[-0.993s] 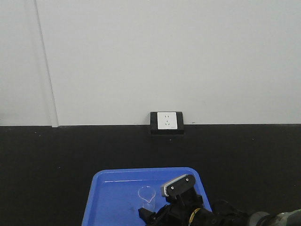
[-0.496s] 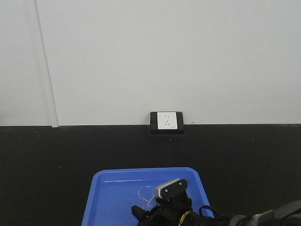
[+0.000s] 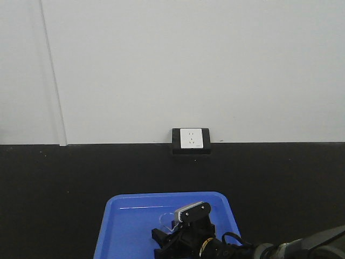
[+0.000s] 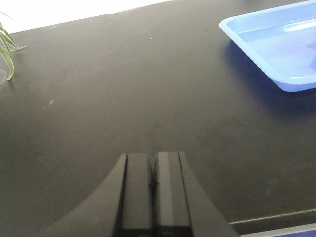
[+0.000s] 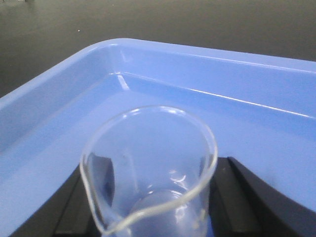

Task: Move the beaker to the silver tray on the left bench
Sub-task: 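Close the right gripper on the glass beaker, then lift the beaker out of the blue tray with the right gripper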

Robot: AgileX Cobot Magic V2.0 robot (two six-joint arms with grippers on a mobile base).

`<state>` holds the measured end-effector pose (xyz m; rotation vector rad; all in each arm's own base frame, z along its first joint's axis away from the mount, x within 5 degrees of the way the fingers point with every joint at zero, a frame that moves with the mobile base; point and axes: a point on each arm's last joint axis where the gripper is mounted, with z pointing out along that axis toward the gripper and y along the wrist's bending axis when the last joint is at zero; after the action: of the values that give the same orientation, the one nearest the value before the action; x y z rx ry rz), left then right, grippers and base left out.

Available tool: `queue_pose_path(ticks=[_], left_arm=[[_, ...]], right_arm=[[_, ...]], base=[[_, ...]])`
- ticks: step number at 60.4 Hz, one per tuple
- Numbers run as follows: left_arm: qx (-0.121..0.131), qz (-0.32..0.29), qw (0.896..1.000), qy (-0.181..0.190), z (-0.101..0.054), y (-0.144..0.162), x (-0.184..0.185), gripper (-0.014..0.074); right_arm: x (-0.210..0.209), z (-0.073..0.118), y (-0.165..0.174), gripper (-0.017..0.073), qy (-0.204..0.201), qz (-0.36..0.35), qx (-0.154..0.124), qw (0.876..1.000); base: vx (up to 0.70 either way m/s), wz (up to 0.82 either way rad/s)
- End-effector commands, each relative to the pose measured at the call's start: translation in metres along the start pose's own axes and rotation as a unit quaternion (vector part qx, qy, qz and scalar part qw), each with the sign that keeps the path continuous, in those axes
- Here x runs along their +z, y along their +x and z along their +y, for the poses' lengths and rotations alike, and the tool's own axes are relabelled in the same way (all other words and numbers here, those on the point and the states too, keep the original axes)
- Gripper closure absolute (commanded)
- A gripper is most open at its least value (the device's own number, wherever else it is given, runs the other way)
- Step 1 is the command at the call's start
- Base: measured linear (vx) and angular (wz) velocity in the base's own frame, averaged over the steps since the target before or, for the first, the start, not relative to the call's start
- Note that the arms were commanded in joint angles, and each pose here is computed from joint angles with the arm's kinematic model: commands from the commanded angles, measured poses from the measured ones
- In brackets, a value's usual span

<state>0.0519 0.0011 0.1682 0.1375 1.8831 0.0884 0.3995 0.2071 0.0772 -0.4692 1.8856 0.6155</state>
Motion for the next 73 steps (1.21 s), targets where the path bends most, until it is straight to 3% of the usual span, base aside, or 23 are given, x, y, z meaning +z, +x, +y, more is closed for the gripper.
queue_pose_path(ticks=[1, 9, 17, 28, 35, 45, 59, 73], left_arm=[[0.000, -0.035, 0.999, 0.003, -0.001, -0.002, 0.002, 0.0592], [0.000, -0.035, 0.999, 0.003, -0.001, -0.002, 0.002, 0.0592], [0.000, -0.035, 0.999, 0.003, -0.001, -0.002, 0.002, 0.0592], [0.000, -0.035, 0.999, 0.003, -0.001, -0.002, 0.002, 0.0592], [0.000, -0.035, 0.999, 0.003, -0.001, -0.002, 0.002, 0.0592], [0.000, -0.035, 0.999, 0.003, -0.001, -0.002, 0.002, 0.0592], [0.000, -0.035, 0.999, 0.003, -0.001, -0.002, 0.002, 0.0592], [0.000, -0.035, 0.999, 0.003, -0.001, -0.002, 0.002, 0.0592]], right_arm=[[-0.007, 0.009, -0.046, 0.0573, -0.017, -0.076, -0.005, 0.997], [-0.021, 0.012, -0.066, 0.0575, 0.000, -0.064, 0.005, 0.998], [-0.052, 0.014, -0.098, 0.0574, 0.038, -0.037, -0.004, 0.999], [-0.117, 0.010, -0.135, 0.0573, 0.106, -0.004, -0.005, 0.994], [-0.168, 0.015, -0.146, 0.0573, 0.128, -0.015, -0.017, 0.992], [-0.243, 0.034, -0.137, 0.0573, 0.137, -0.046, -0.047, 0.988], [-0.325, 0.061, -0.101, 0.0573, 0.144, -0.091, -0.059, 0.984], [-0.374, 0.071, -0.067, 0.0573, 0.172, -0.111, -0.062, 0.977]], base=[[0.00, 0.00], [0.00, 0.00], [0.00, 0.00], [0.00, 0.00], [0.00, 0.00], [0.00, 0.00], [0.00, 0.00], [0.00, 0.00]])
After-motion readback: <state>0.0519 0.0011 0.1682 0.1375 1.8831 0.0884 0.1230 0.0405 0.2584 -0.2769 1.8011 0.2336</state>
